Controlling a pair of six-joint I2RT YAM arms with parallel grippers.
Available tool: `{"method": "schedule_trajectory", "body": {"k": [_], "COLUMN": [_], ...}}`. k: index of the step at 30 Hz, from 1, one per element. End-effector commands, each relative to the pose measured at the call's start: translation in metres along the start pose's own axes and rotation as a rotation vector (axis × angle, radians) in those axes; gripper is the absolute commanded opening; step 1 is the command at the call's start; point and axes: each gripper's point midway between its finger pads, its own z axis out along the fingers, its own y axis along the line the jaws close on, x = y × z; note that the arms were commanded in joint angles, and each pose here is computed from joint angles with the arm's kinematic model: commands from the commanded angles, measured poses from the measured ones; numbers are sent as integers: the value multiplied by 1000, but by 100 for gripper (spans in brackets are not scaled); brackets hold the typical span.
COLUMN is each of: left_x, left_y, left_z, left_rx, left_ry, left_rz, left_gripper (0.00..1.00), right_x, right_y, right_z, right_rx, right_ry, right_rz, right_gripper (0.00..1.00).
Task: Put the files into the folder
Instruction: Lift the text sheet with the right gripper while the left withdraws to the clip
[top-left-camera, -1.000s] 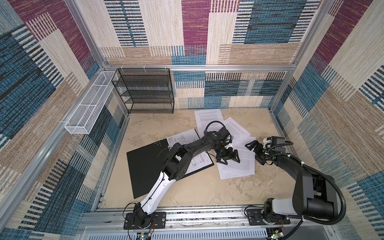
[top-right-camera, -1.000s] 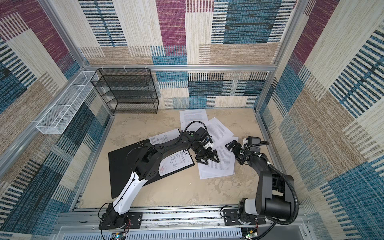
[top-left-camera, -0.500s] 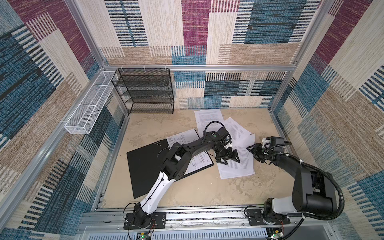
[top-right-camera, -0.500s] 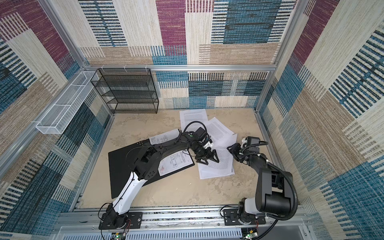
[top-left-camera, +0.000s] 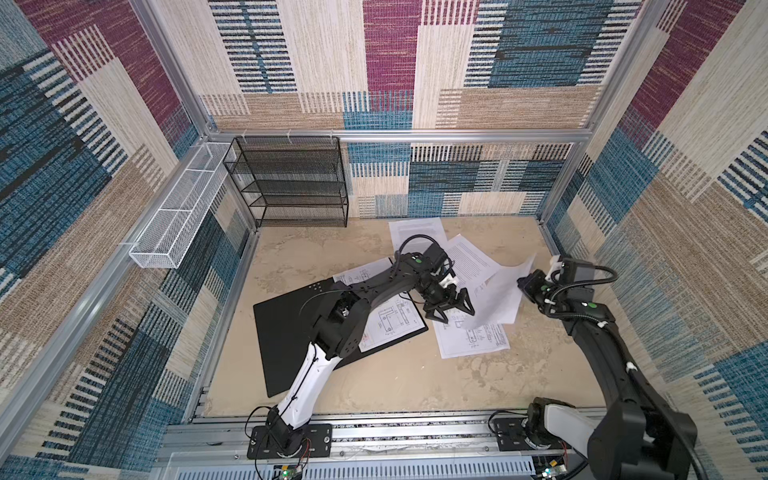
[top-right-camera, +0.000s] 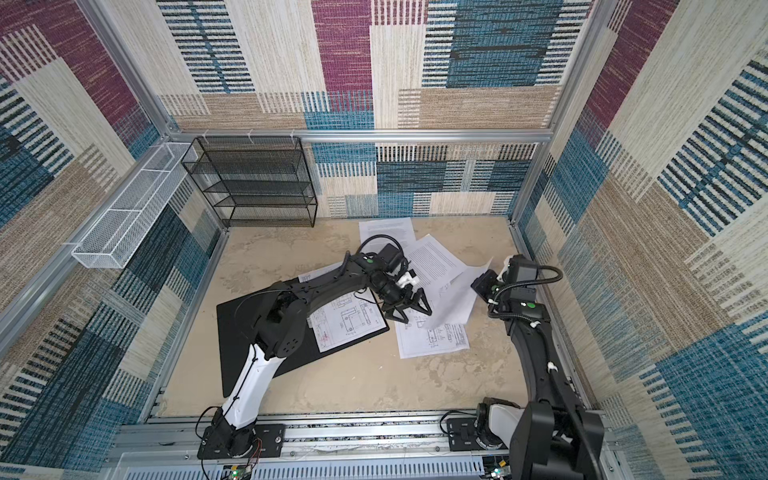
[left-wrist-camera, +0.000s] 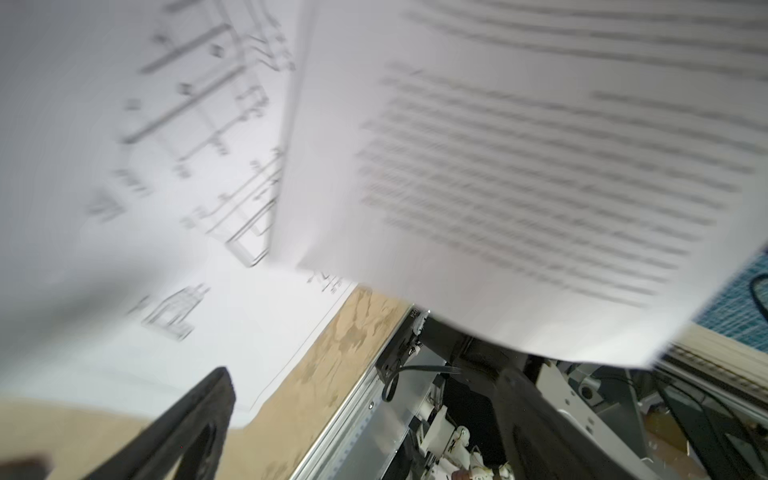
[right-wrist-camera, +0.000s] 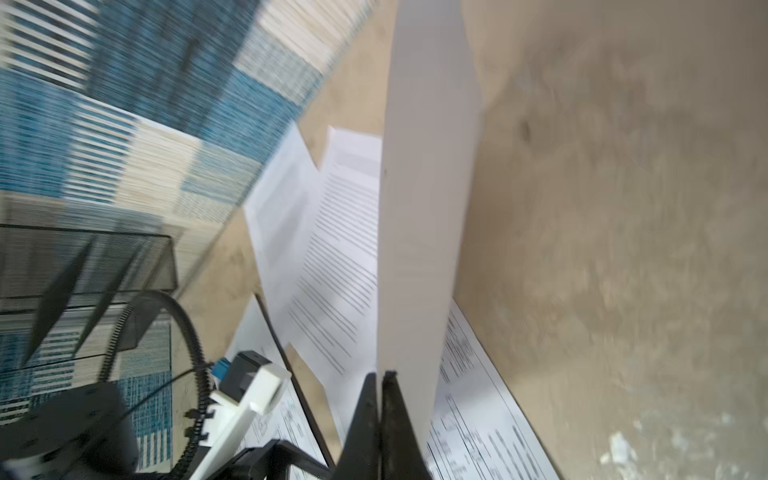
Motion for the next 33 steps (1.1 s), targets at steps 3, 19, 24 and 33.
{"method": "schedule_trajectory", "body": {"k": [3,19,24,33], "left_x": [15,88,93,104], "left_y": [-13,215,248,286], "left_z": [-154,-291,-287,-269], "left_rx": [-46,-191,-249,-337], "left_ry": [-314,-614,-605,-505], "left_rz": [19,-546,-619,-706], "left_gripper": [97,97,97,97], "right_x": [-6,87,136,178], "right_y": [8,275,322,254], "right_z": [-27,1,-1,75], "right_rx": [63,-504,-666,-506], "right_ry": [-7,275,407,514], "right_rz": [-58,-411,-437,-446], "right_gripper": [0,0,0,0]}}
